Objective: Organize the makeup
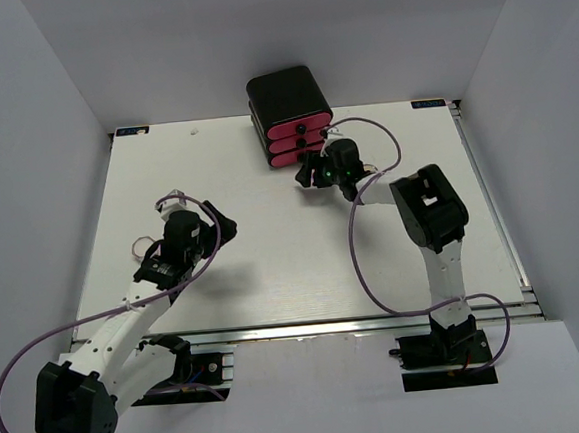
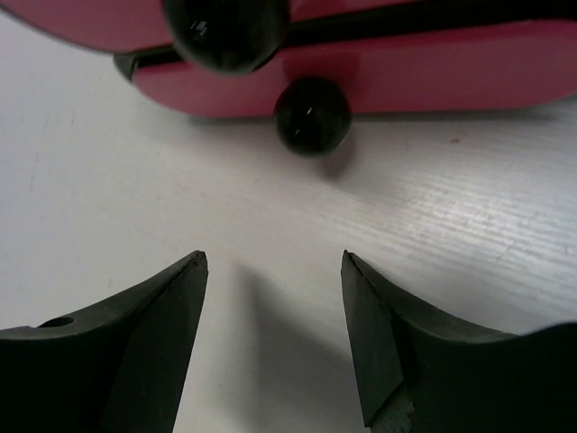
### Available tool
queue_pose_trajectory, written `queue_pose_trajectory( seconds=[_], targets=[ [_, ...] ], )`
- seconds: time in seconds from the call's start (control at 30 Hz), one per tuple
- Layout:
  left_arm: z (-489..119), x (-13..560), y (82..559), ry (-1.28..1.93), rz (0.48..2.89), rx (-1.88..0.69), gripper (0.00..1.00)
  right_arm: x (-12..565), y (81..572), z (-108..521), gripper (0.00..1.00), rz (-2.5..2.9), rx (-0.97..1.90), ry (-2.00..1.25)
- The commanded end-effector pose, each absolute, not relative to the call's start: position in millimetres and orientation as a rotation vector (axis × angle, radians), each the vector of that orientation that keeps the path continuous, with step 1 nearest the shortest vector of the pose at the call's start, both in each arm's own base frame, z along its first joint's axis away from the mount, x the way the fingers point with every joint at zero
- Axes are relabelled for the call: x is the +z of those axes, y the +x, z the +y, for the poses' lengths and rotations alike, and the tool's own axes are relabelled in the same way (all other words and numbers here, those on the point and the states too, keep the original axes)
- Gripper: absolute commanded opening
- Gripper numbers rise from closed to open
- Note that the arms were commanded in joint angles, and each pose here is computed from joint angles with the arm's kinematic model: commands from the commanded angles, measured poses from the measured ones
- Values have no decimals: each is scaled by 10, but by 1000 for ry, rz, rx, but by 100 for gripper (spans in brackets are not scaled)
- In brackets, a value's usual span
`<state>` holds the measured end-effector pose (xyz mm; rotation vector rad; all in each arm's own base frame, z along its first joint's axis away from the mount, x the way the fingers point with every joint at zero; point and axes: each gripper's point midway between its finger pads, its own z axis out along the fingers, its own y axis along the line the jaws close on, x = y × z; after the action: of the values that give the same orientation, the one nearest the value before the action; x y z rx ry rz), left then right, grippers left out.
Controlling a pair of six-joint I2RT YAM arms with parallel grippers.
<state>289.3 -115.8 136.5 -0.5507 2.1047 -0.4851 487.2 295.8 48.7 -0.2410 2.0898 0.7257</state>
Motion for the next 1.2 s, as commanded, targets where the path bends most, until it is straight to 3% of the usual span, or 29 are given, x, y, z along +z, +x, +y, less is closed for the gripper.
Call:
queue_pose_trajectory(
  seconds=[0.0,0.33,0.43,0.53,0.67,0.77,1.07,1.17],
  targets=[
    [-1155,1501,2956,-552,2082,-485,98,927,5316,2975,66,1916,729,-86],
    [-1181,1425,2979,-548,2117,-473,98,916,5747,2994,62,1845,685,15],
    [-1177,1418,2976,-547,2121,-468,98,899,5817,2994,56,1827,657,2],
    [-1188,1411,2983,-545,2125,-471,98,874,5816,2985,47,1824,647,-8],
    [-1203,1416,3005,-544,2127,-474,98,852,5763,2992,24,1826,662,-21],
    [-1206,1426,3015,-539,2128,-471,98,846,5695,2984,14,1832,667,-38],
    [-1086,1461,2951,-566,2105,-425,98,731,4993,2764,8,1929,715,-75],
    [-936,1422,2897,-610,2110,-341,98,708,4735,2662,16,1961,719,-76]
  ],
)
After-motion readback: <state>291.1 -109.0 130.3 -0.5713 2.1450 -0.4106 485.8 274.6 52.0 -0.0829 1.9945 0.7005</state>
